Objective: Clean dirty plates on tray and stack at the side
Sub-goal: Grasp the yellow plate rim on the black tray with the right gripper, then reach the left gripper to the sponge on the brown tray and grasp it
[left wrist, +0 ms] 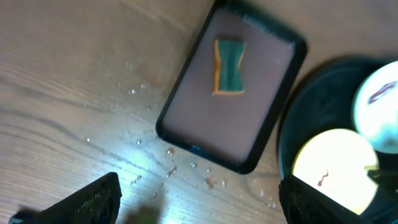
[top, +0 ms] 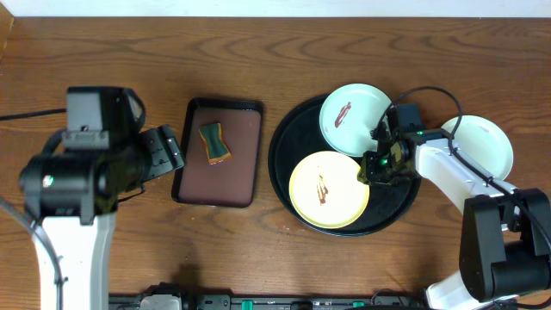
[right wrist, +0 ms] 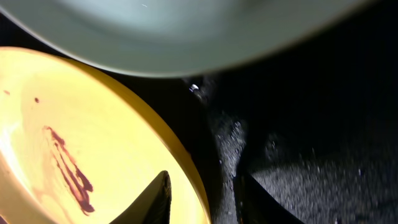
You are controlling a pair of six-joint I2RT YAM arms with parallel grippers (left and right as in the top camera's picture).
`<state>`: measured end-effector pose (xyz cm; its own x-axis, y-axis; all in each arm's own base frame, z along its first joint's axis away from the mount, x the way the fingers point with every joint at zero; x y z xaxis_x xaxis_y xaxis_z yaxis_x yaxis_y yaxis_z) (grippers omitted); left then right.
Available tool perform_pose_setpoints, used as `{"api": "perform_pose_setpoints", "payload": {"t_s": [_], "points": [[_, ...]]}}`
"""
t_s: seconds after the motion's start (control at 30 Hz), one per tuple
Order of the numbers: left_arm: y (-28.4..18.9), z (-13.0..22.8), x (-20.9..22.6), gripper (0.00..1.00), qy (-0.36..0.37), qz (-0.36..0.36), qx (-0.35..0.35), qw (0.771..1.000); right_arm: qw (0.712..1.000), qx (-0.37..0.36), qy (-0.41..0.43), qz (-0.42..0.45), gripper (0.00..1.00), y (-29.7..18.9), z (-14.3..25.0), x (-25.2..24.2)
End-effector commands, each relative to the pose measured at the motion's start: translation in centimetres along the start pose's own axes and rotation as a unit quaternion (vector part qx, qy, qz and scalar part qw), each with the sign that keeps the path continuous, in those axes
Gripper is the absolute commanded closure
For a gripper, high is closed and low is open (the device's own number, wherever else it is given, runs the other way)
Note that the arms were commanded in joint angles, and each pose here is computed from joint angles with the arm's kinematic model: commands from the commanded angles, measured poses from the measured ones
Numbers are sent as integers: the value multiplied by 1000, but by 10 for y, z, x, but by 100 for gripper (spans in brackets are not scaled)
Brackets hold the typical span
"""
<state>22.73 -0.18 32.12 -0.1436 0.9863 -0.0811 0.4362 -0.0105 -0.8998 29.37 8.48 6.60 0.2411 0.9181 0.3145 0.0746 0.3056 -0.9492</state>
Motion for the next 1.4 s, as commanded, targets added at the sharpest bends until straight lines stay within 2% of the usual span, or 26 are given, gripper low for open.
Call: {"api": "perform_pose_setpoints", "payload": {"t_s": [0.0, 0.03, 0.07, 0.13, 0.27, 0.43, 0.6, 0.7, 0.73, 0.77, 0.83, 0.9, 1.0, 1.03, 1.1, 1.23, 1.3, 1.37], "points": [[41, 4, -4, 19, -6, 5, 61, 998, 999, -10, -41, 12, 81, 3, -2, 1], [57, 6, -7, 22, -2, 9, 77, 997, 999, -12, -43, 20, 90, 6, -2, 0], [66, 6, -8, 22, 0, 8, 86, 996, 999, -12, -43, 25, 92, 7, -2, -1], [86, 8, -11, 22, 5, 6, 105, 994, 999, -8, -41, 29, 93, 11, -2, -3], [120, 4, -18, 22, 4, 5, 123, 992, 998, 4, -47, 35, 87, 16, 2, -6], [169, -9, -32, 21, 19, 9, 128, 992, 998, 8, -45, 41, 99, 21, 6, -12], [214, -2, -52, 22, 47, 8, 166, 985, 998, -4, -20, 56, 99, 20, 3, -17], [243, 4, -55, 27, 65, -35, 177, 981, 998, -3, -20, 55, 99, 20, 3, -16], [257, 6, -52, 27, 55, -69, 178, 980, 998, -3, -20, 55, 99, 20, 3, -16], [264, 6, -52, 27, 51, -70, 180, 980, 998, -3, -20, 55, 99, 20, 3, -17], [278, 8, -53, 34, 49, -68, 183, 980, 998, -2, -20, 55, 99, 20, 3, -17], [298, 12, -53, 59, 45, -71, 191, 978, 998, -2, -20, 56, 99, 20, 3, -17], [314, 23, -52, 91, 26, -79, 212, 974, 998, -2, -20, 55, 99, 20, 3, -17], [316, 25, -52, 93, 25, -77, 219, 972, 998, -1, -20, 55, 99, 20, 3, -17], [312, 29, -53, 93, 25, -70, 232, 970, 998, 0, -19, 56, 99, 20, 4, -17], [268, 17, -54, 92, 38, -67, 235, 969, 998, 1, -19, 55, 99, 20, 4, -17], [247, 8, -54, 71, 38, -66, 209, 975, 998, 1, -19, 55, 99, 20, 4, -17], [234, -3, -51, 57, 41, -79, 171, 981, 998, 1, -19, 55, 99, 20, 4, -17]]}}
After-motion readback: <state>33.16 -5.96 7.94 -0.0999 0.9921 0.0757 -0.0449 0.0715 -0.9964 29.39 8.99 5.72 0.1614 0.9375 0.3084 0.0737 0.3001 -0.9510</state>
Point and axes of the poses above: each gripper's point midway between its finger pads, its own y axis out along the fingers, its own x axis along the line the jaws close on, z = x × y, the point moved 6 cm from there along -y, back along the fingers, and after that the axes turned 12 degrees about y, right-handed, at the moved point
